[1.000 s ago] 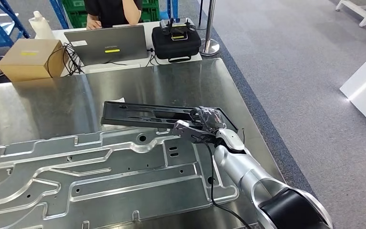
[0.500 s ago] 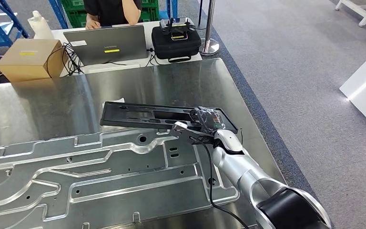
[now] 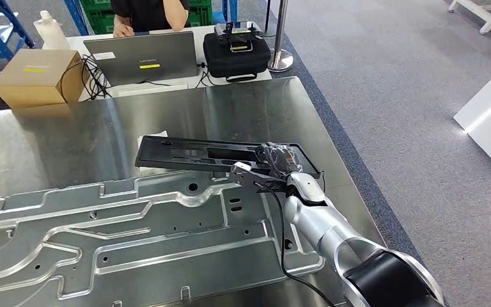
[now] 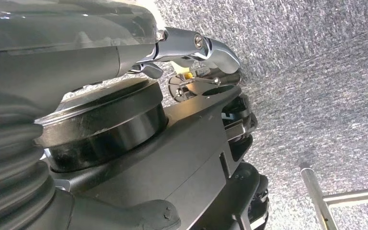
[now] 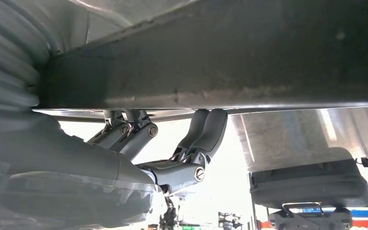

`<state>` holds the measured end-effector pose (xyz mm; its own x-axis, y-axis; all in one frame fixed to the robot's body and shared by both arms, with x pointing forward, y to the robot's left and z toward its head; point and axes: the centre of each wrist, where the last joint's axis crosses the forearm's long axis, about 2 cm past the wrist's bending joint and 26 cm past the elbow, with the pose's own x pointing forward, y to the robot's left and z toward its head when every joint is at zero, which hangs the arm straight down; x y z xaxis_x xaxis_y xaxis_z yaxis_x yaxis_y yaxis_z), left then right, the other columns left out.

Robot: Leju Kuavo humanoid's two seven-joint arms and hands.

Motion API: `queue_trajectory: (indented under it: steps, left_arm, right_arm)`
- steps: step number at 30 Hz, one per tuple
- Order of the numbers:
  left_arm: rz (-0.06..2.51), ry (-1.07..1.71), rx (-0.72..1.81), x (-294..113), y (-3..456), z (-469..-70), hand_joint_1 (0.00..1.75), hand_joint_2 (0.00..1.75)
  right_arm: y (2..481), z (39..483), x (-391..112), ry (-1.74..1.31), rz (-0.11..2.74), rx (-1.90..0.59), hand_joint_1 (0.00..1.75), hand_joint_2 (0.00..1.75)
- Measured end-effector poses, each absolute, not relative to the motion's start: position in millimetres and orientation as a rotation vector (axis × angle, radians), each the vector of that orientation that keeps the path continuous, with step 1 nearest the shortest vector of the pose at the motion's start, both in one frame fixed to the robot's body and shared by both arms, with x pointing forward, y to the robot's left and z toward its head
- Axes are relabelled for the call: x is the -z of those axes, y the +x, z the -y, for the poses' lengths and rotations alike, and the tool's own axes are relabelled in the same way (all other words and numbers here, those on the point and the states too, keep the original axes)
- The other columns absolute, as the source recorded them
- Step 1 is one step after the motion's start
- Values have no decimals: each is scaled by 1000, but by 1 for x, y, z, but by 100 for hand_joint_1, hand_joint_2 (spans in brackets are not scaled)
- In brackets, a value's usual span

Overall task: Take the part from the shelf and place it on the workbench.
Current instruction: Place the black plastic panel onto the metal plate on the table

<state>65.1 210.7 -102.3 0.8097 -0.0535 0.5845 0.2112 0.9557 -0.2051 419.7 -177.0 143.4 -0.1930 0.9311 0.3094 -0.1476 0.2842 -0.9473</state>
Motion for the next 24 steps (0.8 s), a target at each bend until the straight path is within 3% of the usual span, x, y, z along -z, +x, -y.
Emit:
queue_trajectory:
  steps: [24]
  left_arm:
    - [624,-253,163,101,69,-206,0,175]
  right_arm:
    - [417,188,-136,-869,1409,-1158,175,175]
